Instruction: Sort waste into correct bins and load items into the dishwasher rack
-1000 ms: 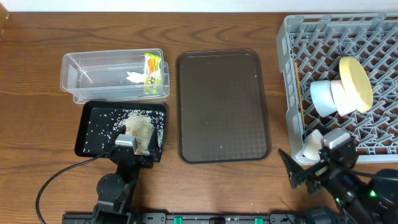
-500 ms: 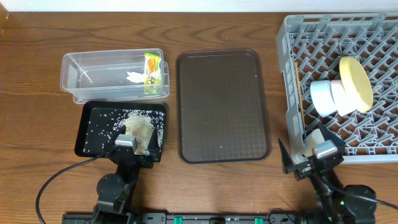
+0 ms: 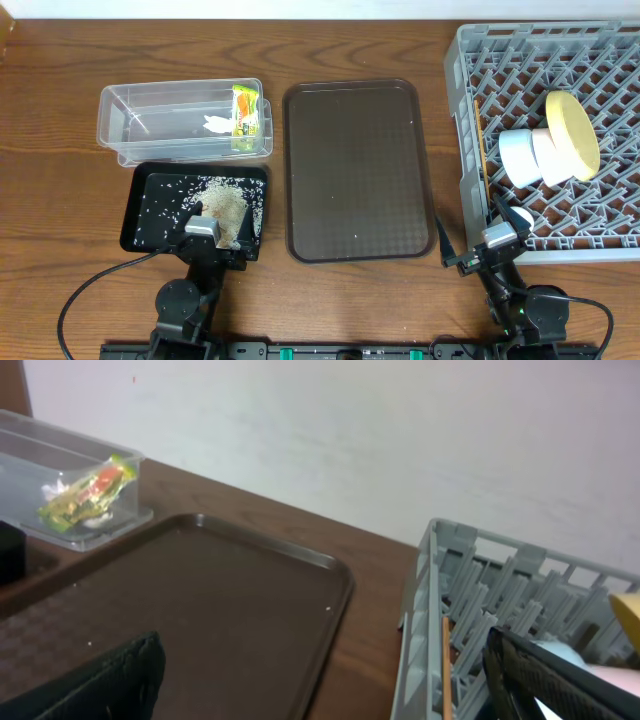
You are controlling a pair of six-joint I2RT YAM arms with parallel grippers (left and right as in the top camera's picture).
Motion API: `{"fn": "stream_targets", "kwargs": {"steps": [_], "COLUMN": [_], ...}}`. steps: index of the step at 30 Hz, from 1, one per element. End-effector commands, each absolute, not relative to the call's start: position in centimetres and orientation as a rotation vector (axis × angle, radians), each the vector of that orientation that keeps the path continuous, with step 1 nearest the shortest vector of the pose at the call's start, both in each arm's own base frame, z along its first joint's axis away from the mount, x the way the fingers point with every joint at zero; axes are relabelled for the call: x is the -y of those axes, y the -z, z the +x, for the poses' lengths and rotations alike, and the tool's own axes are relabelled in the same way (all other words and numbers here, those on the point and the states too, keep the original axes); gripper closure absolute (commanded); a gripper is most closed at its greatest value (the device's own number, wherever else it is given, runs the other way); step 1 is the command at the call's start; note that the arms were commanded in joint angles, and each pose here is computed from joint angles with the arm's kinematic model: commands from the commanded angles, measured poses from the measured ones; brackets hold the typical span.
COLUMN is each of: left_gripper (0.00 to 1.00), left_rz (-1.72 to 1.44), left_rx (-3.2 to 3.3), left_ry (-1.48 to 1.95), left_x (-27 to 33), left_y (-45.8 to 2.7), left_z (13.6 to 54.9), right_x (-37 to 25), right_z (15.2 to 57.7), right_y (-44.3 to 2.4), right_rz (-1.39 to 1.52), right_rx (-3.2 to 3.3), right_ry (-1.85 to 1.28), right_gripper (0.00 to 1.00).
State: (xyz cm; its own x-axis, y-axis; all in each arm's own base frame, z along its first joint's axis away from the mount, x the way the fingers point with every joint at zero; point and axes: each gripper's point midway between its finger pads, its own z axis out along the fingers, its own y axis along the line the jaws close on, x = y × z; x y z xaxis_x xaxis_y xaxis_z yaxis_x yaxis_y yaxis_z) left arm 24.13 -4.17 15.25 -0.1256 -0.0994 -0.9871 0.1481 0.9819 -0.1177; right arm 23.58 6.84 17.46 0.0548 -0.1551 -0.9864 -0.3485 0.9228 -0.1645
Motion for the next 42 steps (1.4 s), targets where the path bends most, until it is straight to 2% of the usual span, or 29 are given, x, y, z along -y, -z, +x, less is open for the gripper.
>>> {"fn": "stream_targets", "kwargs": {"steps": [1,6,42], "left_gripper": [0.09,0.09,0.09], "left_rz": [0.023,0.024,0.024], "left_rx": [-1.737,-1.737,-1.737], "left_ry": [0.192,0.192,0.192], "left_x": [3.8,3.8,3.8], "left_y": [-13.5,-13.5,-13.5], "left_z": [24.1,24.1,24.1], "right_x": [-6.7,-6.7,-6.7], "right_z": [23.6,23.5,23.6], "right_y": [-17.6,-16.2,-16.2], "right_rz": [-0.412,-0.415,-0.415], "right_rx": [-1.515,-1.571,-1.571], "right_ry": [-0.144,-0.152,-0.152], "right_gripper": [0.01,0.01,0.01]}}
